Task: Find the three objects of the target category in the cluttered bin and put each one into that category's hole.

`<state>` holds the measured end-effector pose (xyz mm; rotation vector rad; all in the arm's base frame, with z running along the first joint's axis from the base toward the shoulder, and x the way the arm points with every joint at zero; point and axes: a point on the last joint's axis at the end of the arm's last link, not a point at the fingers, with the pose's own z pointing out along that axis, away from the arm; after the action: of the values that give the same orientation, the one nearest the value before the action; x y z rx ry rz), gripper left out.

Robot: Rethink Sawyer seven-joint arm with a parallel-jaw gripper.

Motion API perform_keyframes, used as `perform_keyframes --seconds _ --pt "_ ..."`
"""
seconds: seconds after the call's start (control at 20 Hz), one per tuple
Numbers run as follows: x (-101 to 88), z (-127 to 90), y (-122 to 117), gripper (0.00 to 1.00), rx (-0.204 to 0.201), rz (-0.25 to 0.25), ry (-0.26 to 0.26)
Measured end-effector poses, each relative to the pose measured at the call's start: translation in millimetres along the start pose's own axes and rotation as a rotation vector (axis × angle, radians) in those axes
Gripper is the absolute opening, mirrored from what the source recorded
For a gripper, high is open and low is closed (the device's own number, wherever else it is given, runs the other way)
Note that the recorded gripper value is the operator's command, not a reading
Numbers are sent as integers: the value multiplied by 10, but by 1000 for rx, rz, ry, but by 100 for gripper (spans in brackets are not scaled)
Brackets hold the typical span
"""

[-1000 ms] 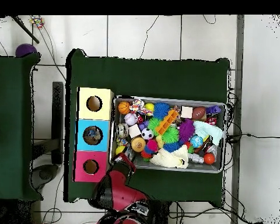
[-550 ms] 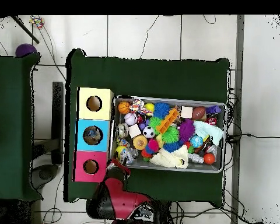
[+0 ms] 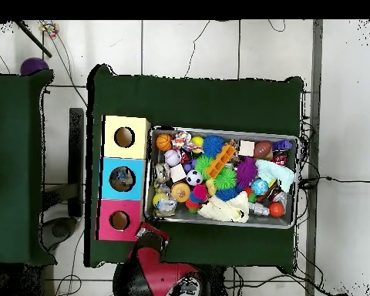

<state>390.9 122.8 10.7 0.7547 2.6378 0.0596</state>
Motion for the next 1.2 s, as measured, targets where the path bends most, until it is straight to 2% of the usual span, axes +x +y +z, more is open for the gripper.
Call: perform_keyframes --seconds 0.05,0.25,0.5,0.8,0.85,1.05,1.2 --pt "26 -15 -22 0 -9 -20 3" --pt "69 -23 -81 0 -19 -48 8" --pt "310 5 -346 0 -6 -96 86" --pt "554 47 -706 0 19 -111 183" --pt "592 51 -772 100 23 -112 200" --pt "638 47 -942 100 52 -108 224" --pt "603 23 -993 100 76 -109 228"
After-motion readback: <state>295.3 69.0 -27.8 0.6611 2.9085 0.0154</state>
